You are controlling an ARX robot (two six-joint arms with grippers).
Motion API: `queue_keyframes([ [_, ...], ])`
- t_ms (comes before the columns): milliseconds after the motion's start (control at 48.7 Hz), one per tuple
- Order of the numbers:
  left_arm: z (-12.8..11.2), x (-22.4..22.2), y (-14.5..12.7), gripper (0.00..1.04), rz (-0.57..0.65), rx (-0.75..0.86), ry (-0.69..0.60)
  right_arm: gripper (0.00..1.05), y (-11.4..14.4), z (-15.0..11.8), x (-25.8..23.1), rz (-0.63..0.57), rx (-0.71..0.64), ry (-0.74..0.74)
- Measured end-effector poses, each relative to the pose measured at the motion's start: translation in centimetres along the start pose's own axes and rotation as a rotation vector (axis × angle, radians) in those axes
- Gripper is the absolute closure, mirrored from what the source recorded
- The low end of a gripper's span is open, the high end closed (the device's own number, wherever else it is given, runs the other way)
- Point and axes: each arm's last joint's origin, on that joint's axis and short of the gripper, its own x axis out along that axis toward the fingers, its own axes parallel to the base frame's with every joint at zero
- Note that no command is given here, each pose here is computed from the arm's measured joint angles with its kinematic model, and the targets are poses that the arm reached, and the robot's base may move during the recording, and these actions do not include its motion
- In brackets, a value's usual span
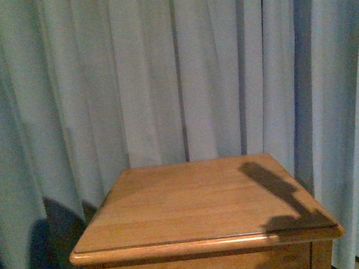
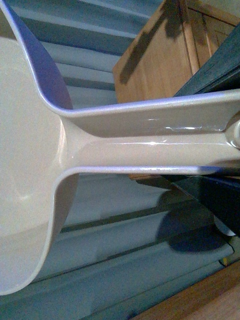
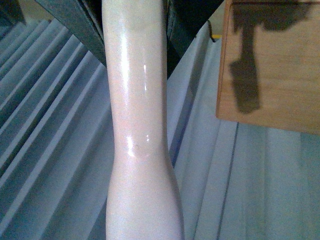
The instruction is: Clean up trash
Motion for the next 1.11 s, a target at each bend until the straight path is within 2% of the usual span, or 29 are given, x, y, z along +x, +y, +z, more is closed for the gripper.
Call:
queue_keyframes([
  [247,0.0,0.0,0.0,0.77,0.000,0.000,0.000,0.84,-1.2,-1.4,-6.1,-0.075,0.044,-0.004],
  [411,0.0,0.0,0.0,0.77,0.000,0.000,0.000,0.84,-0.7,-2.1,-8.9,-0.093,0.098,-0.029],
  [1110,0.0,0.0,0.0,0.77,0.000,0.000,0.000,0.84,-0.4,-2.6,-9.3,-0.069,0.096,-0.022],
])
